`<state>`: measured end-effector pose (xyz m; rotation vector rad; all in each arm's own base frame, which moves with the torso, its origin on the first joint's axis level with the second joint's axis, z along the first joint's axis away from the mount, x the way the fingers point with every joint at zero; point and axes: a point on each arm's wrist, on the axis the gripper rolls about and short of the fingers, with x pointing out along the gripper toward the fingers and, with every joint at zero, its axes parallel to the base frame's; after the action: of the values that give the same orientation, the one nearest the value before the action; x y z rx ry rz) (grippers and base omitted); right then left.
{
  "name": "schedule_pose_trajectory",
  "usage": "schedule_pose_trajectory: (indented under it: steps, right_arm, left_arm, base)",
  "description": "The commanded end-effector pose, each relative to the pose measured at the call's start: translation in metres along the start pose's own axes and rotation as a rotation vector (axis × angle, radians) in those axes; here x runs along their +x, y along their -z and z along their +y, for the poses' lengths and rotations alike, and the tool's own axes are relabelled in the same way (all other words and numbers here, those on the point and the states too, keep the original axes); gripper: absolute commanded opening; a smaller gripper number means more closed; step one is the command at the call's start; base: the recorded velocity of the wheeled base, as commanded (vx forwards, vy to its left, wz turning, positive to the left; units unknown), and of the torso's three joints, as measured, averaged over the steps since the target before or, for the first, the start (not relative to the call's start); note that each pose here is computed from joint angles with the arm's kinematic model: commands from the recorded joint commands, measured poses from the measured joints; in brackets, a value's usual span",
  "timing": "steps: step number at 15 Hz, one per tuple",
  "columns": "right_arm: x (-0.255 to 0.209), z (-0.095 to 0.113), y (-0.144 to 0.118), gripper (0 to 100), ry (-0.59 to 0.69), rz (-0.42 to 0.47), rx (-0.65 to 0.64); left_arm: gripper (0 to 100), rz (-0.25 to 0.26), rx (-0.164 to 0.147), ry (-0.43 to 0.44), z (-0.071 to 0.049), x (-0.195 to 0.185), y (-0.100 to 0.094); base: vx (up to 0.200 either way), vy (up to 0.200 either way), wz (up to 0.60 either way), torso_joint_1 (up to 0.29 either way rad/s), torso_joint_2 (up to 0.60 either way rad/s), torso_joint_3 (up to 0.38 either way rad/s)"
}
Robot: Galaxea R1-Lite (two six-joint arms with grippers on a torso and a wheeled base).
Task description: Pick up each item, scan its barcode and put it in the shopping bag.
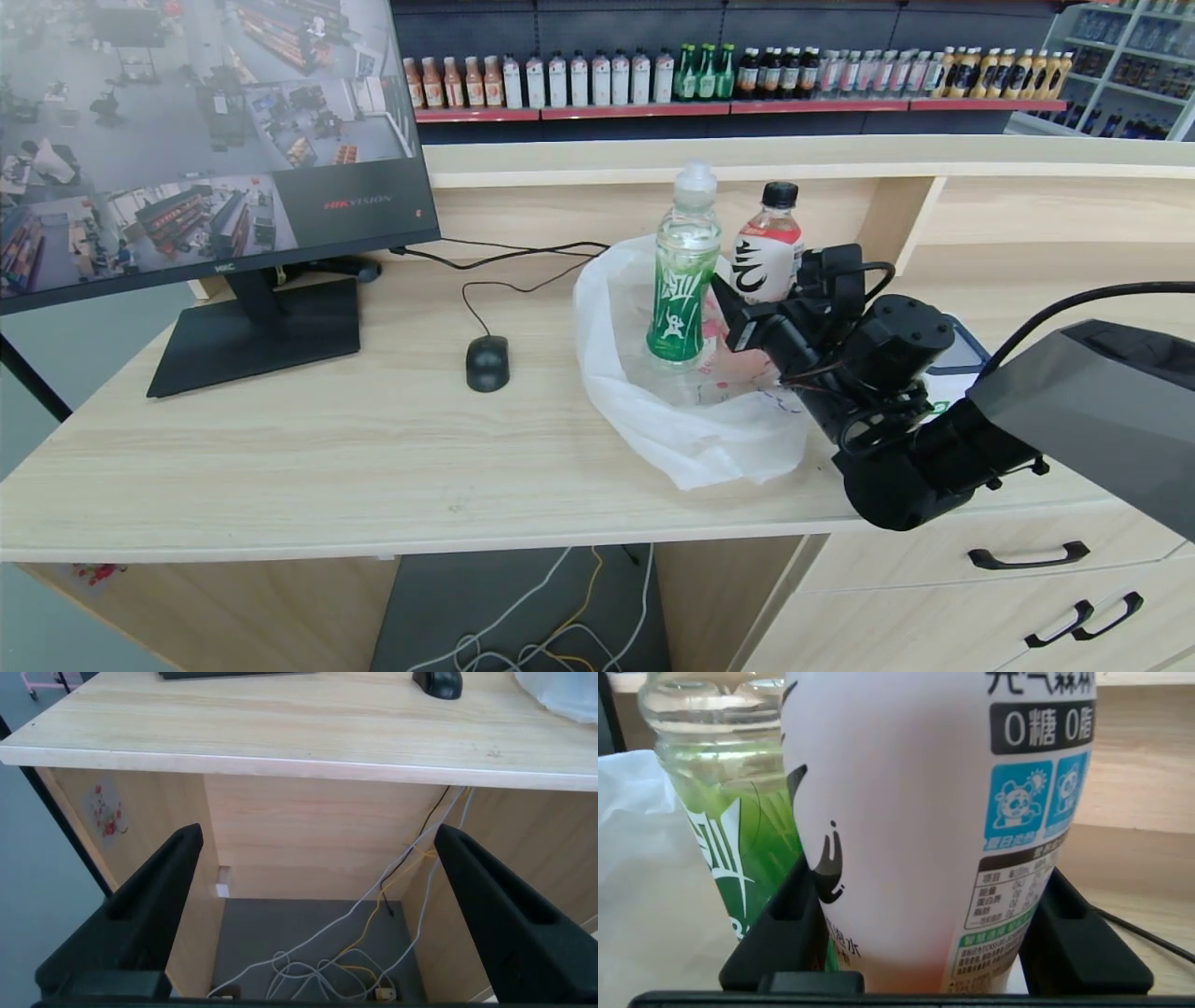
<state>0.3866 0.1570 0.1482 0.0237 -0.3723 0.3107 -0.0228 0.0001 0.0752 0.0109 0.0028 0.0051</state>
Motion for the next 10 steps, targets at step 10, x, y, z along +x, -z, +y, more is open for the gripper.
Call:
schedule_pose_trajectory:
  steps: [10]
  right_arm:
    - [0.0005,-0.0065,0.0189,0,0.016,0.035,-0.007]
  left_arm:
    - [100,-0.001,0.0,-0.001,0.0,-0.0001,-0.0004]
  base:
    - [0.0,0.0,0.0,0.0,0.0,0.0]
